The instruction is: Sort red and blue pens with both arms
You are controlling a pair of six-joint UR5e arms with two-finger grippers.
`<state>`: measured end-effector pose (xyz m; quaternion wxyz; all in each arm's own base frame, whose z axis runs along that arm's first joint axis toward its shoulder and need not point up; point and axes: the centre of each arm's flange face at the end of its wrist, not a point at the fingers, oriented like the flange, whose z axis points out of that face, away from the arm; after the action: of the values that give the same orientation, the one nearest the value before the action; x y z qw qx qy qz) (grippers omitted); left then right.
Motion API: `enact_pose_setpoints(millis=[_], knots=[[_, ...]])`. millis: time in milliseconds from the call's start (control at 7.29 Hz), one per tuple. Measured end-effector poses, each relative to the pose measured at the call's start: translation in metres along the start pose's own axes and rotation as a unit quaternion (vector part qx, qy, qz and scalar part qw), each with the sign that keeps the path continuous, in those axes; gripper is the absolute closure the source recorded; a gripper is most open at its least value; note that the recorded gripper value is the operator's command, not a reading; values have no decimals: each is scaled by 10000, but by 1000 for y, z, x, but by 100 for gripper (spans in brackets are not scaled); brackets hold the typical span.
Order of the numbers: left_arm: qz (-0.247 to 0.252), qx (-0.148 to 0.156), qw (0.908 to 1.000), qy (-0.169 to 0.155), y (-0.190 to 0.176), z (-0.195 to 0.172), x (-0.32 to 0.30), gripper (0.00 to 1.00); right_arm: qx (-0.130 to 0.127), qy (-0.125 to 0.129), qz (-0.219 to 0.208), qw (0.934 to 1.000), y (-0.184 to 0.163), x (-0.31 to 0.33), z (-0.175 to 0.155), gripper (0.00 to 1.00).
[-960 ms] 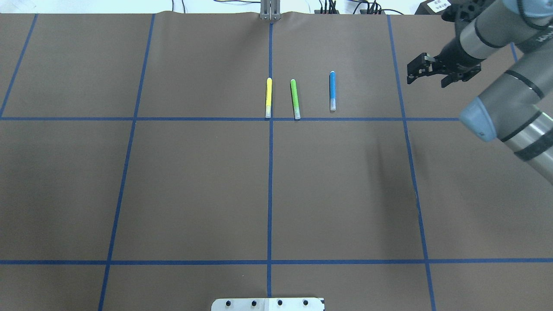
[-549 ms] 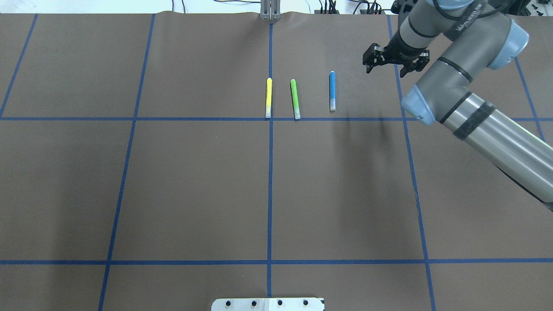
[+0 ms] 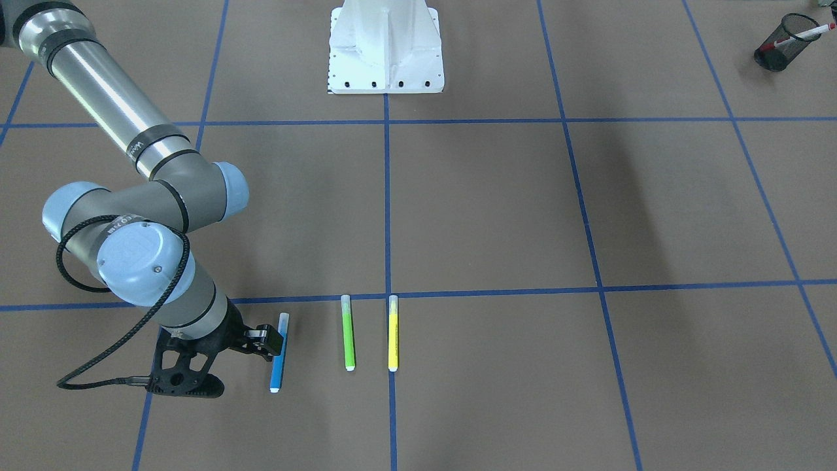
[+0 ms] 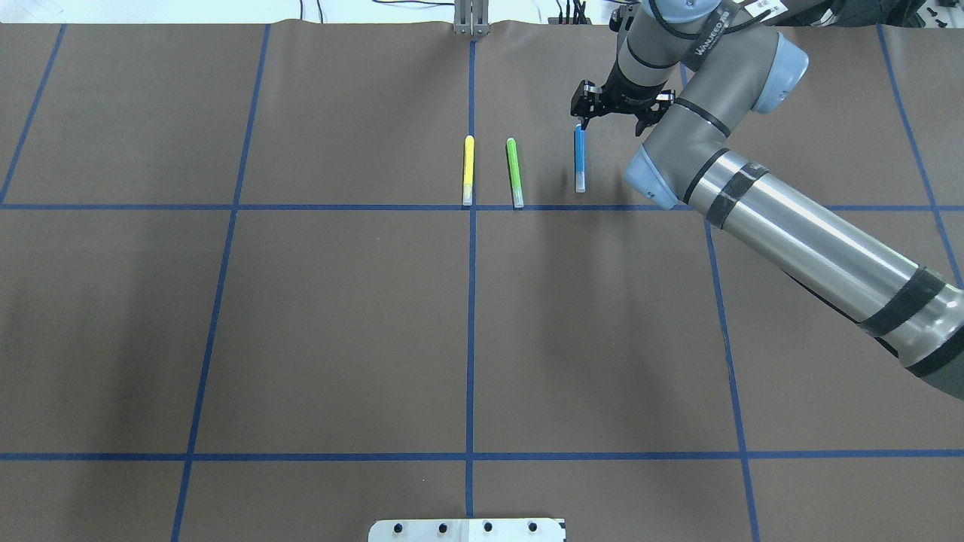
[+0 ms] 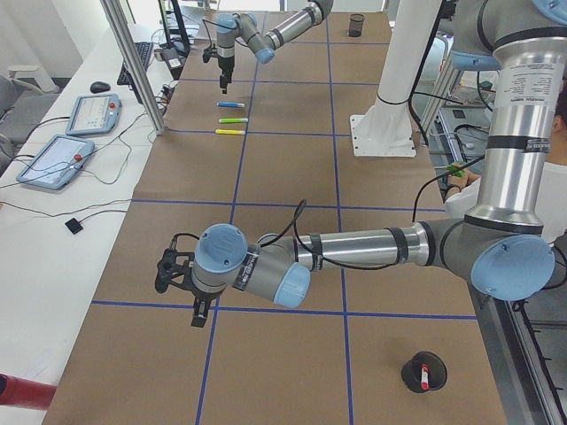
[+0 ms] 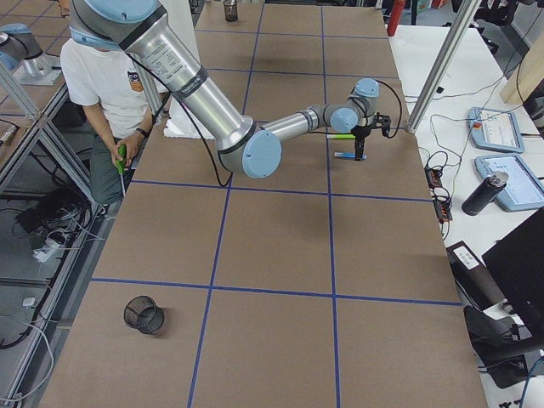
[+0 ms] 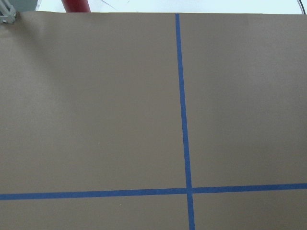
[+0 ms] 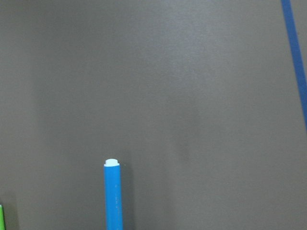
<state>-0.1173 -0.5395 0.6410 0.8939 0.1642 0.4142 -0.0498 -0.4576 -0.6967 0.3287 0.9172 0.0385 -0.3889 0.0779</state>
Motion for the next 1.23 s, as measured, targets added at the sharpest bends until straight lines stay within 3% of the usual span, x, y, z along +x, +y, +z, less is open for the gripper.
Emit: enact_pose_setpoints(millis=[274,686,960,1235], knots=[[5,-38,10000,68,-8,5,2,0,-93,125,53,9999,0,-21,25,22],[-1,-53,10000,81,-9,6,3,0,-282,101,34,9995,8,-23,47,65],[0,-55,10000,81,-8,6,2,0,-325,78,30,9994,8,-24,48,100],[3,-56,9999,83,-8,6,3,0,-318,65,5,9995,6,-24,46,100]])
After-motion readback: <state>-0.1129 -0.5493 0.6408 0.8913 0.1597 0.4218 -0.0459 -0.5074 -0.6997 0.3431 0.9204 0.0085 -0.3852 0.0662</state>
